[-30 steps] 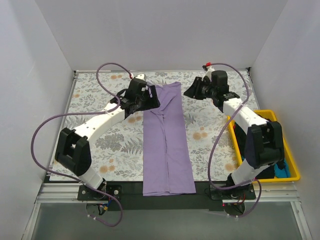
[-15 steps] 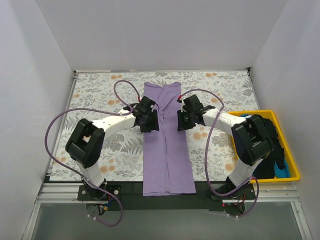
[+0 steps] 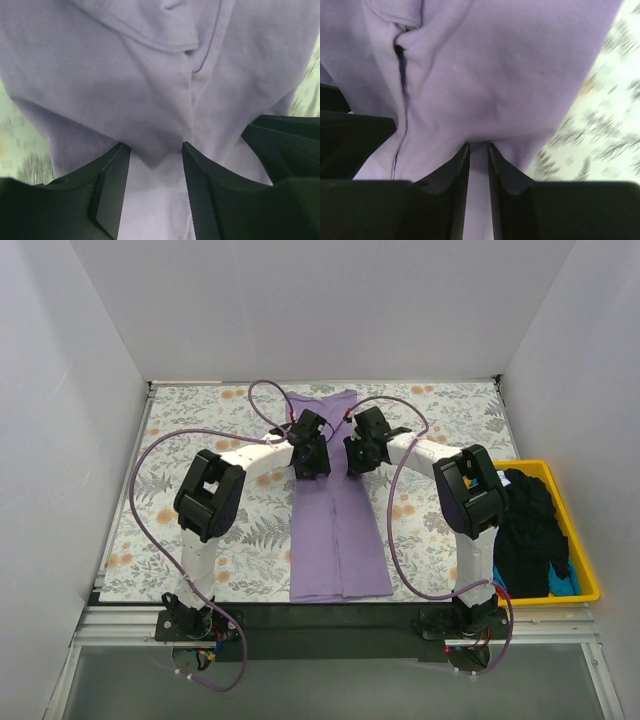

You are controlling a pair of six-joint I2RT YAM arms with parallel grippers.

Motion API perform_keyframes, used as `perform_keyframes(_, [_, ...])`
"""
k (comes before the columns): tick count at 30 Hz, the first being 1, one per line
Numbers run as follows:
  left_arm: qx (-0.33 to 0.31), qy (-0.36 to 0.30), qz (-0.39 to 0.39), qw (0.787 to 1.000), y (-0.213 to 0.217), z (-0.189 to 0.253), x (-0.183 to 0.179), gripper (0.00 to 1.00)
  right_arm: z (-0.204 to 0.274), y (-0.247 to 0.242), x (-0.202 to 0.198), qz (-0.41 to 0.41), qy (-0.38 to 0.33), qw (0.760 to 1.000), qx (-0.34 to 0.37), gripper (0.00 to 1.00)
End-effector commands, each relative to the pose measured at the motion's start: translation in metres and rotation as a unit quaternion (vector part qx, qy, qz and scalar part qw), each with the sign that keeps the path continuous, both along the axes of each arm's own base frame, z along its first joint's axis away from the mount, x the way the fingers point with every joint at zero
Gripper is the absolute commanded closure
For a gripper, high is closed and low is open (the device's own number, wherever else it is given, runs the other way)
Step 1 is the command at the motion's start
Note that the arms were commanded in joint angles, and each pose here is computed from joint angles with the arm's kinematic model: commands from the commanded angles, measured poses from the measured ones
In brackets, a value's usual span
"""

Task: Fold and stack the t-shirts
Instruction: Fold the tshirt

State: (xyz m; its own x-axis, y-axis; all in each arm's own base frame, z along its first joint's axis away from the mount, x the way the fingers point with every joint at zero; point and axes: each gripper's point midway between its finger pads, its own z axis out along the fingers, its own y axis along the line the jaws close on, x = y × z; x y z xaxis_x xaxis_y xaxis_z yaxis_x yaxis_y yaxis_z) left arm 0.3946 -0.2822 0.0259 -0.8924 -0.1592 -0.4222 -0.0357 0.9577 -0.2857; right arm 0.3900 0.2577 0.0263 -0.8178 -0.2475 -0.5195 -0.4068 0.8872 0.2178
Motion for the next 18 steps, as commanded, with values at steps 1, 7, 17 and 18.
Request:
perform_keyframes(1, [0.038,-0.03,0.022,0.999,0.015,-0.006,0.04,0.53,0.005,-0.014,0.045,-0.027,-0.039,0.999,-0.012,0.71])
perform_keyframes(7, [0.039,-0.04,0.036,0.998,0.023,0.029,0.044,0.37,0.061,-0.014,0.041,-0.033,-0.055,0.998,0.01,0.63])
perform_keyframes(17, [0.038,0.032,0.029,0.998,0.069,0.074,-0.128,0.27,0.043,-0.062,-0.161,-0.039,0.112,0.993,-0.002,0.47])
perform_keyframes(18, [0.044,0.042,0.025,0.998,0.07,0.071,-0.144,0.27,0.049,-0.061,-0.177,-0.034,0.111,0.993,0.002,0.47])
